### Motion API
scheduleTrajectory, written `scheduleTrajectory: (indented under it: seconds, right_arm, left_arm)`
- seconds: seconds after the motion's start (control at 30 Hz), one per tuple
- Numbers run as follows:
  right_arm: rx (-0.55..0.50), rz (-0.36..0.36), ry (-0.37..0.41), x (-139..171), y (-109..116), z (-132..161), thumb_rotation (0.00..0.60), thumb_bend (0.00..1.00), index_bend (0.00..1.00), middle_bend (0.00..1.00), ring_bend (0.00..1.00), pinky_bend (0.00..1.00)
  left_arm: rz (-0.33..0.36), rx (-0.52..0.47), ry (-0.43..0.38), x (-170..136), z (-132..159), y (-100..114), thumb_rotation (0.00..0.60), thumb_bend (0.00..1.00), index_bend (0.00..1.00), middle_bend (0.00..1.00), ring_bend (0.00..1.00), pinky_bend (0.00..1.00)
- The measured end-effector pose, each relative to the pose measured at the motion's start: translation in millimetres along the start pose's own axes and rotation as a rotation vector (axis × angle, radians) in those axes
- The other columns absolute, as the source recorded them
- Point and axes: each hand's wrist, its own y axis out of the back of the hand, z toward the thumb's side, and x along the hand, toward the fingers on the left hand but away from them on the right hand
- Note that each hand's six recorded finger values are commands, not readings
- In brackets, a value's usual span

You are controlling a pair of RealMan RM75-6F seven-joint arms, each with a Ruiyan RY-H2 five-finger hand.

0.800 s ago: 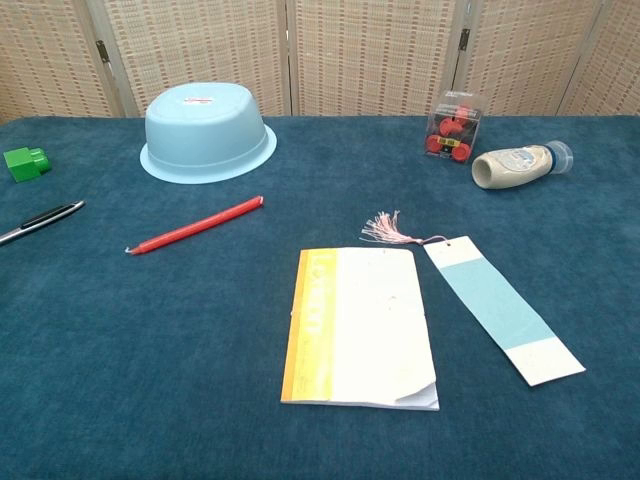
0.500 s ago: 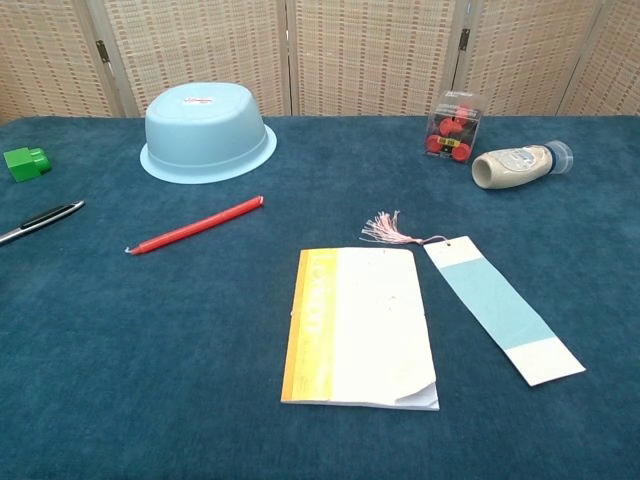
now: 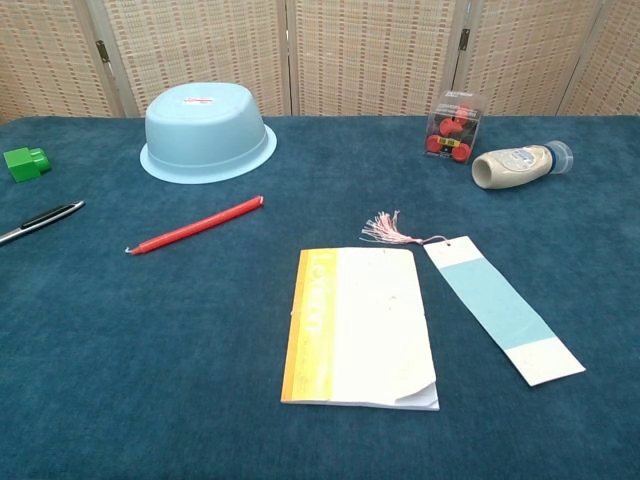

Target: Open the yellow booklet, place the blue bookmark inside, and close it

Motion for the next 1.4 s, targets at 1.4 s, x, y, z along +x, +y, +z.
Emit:
scheduleTrajectory:
  seconds: [1.4]
  right_arm:
    - [0.217,0.184,0.642,-133.8,-110.4,168.8,0.600,0.20,0.30,0.29,0.17,0.22]
  left_arm:
    - [-0.021,-0.003,0.041,-6.5,-22.6,-0.2,0.600,0.23,0.12,0.06,0.09,0.17]
